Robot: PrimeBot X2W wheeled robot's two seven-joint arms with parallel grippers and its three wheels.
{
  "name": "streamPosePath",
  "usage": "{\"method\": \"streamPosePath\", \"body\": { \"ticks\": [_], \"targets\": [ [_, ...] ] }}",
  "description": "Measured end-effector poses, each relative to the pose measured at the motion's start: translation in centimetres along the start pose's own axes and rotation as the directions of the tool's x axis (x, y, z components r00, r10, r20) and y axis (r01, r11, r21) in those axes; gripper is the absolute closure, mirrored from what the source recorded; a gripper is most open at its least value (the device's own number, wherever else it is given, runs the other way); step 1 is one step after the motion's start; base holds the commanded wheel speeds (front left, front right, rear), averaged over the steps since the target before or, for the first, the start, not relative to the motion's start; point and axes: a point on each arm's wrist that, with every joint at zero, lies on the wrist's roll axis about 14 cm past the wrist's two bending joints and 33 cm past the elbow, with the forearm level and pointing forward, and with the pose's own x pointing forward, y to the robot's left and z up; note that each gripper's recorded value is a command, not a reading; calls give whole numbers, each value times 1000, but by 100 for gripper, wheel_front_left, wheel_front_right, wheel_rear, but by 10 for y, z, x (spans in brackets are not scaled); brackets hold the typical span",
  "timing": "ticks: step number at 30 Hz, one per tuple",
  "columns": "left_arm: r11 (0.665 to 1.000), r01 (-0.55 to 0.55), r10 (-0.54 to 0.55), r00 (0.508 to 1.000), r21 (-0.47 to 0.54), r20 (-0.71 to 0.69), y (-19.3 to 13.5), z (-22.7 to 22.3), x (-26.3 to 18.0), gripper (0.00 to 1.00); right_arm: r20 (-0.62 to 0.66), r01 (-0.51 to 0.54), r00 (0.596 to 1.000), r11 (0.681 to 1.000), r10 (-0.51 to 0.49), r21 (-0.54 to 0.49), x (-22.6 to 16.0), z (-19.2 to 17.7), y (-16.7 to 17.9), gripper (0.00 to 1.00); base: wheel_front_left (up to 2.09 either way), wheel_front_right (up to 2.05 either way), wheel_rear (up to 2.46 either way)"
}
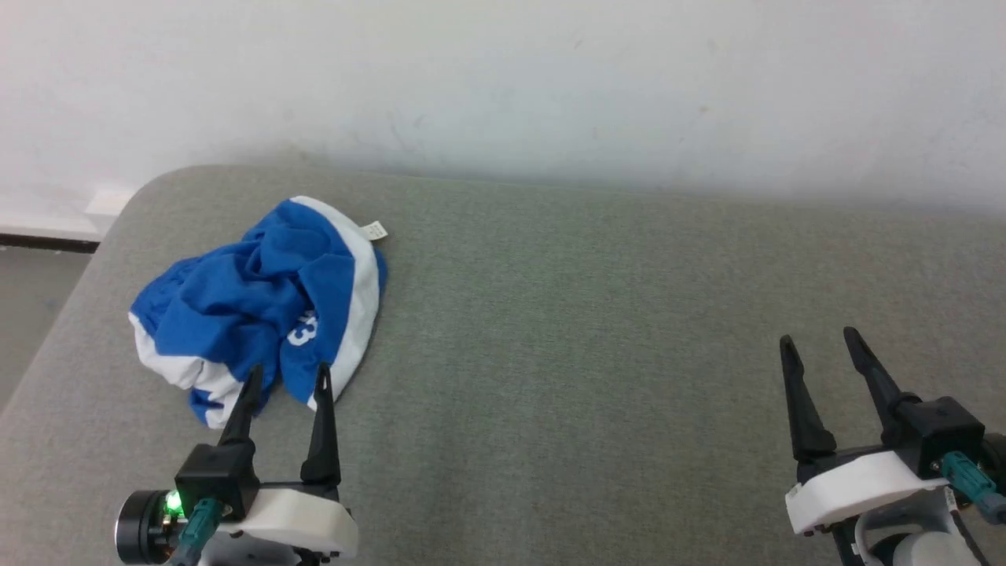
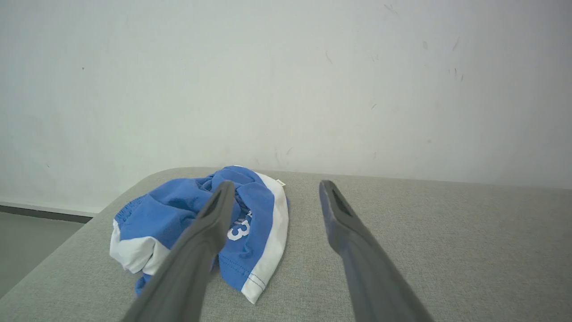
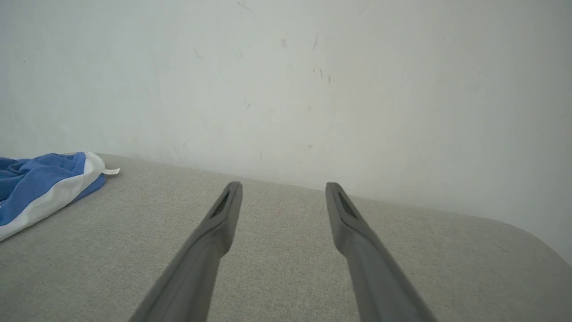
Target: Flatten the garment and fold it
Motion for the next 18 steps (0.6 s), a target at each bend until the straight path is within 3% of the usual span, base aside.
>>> {"method": "streamPosePath", "body": {
  "ticks": [18],
  "targets": [
    [980, -197, 197, 980, -23, 13, 55, 2, -39, 0, 5, -217, 976, 976, 217, 4, 27, -9, 72, 0, 0, 0, 0]
  ]
}}
